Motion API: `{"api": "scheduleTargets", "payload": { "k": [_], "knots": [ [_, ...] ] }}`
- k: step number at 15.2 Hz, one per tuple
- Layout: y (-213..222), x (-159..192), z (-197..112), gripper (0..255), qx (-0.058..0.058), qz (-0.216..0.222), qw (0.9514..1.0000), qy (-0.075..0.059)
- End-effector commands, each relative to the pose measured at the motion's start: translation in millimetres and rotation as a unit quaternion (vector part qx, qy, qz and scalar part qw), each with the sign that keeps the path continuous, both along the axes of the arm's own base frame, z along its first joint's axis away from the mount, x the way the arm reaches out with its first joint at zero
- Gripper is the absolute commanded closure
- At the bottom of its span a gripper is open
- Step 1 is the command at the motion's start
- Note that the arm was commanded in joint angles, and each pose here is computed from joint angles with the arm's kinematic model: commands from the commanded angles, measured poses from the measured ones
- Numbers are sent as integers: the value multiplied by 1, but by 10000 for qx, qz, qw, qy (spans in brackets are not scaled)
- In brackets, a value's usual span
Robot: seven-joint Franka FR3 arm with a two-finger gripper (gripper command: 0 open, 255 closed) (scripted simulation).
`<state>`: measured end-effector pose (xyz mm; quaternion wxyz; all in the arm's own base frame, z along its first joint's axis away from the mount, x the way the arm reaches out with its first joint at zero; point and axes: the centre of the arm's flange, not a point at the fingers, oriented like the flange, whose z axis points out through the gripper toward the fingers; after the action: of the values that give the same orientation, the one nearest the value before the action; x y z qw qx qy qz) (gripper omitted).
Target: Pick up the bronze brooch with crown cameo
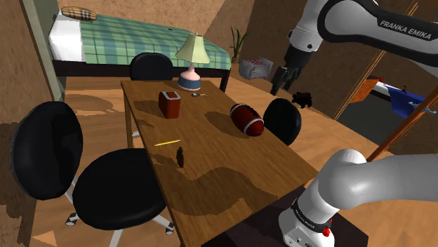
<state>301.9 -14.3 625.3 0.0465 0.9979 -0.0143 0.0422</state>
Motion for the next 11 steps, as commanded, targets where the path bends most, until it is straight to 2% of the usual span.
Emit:
{"api": "scheduleTargets", "payload": {
  "k": [1, 11],
  "knots": [
    [0, 0, 0, 0, 0, 0, 10000, 0],
    [89, 35, -89, 0, 60, -288, 9995, -101]
  ]
}}
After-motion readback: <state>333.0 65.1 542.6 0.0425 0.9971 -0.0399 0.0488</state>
